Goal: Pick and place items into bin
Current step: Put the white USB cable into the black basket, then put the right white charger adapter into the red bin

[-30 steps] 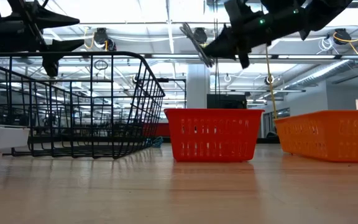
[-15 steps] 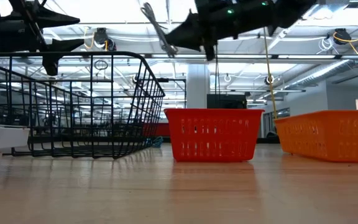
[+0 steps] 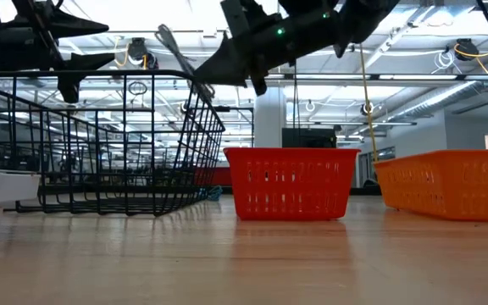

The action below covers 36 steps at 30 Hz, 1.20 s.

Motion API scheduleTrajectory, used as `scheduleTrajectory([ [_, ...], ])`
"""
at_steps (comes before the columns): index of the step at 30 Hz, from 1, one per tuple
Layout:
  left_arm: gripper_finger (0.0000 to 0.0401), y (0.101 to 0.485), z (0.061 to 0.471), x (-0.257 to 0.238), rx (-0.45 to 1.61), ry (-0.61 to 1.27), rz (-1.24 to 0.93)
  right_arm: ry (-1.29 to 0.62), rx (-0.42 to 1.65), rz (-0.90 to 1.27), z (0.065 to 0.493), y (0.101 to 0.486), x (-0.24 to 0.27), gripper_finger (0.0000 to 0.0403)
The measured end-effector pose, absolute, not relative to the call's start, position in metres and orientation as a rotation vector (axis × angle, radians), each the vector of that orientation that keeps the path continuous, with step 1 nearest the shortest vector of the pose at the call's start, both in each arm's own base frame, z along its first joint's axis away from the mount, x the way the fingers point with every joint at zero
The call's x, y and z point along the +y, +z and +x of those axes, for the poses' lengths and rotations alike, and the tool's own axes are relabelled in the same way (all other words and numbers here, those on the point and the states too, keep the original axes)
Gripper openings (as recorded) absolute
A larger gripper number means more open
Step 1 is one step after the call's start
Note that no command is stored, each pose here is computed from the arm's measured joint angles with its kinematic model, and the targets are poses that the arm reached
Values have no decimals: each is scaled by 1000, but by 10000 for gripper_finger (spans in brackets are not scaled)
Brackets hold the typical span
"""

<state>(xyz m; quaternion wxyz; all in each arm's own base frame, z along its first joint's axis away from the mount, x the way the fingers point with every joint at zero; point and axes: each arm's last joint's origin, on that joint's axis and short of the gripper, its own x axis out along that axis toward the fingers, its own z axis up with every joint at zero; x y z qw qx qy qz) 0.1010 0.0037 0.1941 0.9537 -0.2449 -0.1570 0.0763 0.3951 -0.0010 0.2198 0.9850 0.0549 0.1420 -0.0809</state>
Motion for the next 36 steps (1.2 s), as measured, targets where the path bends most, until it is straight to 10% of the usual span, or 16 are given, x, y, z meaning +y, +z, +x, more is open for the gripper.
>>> scheduleTrajectory([
  [36, 228, 198, 100, 1, -336, 68, -436, -155, 158, 14, 388, 251, -23, 153],
])
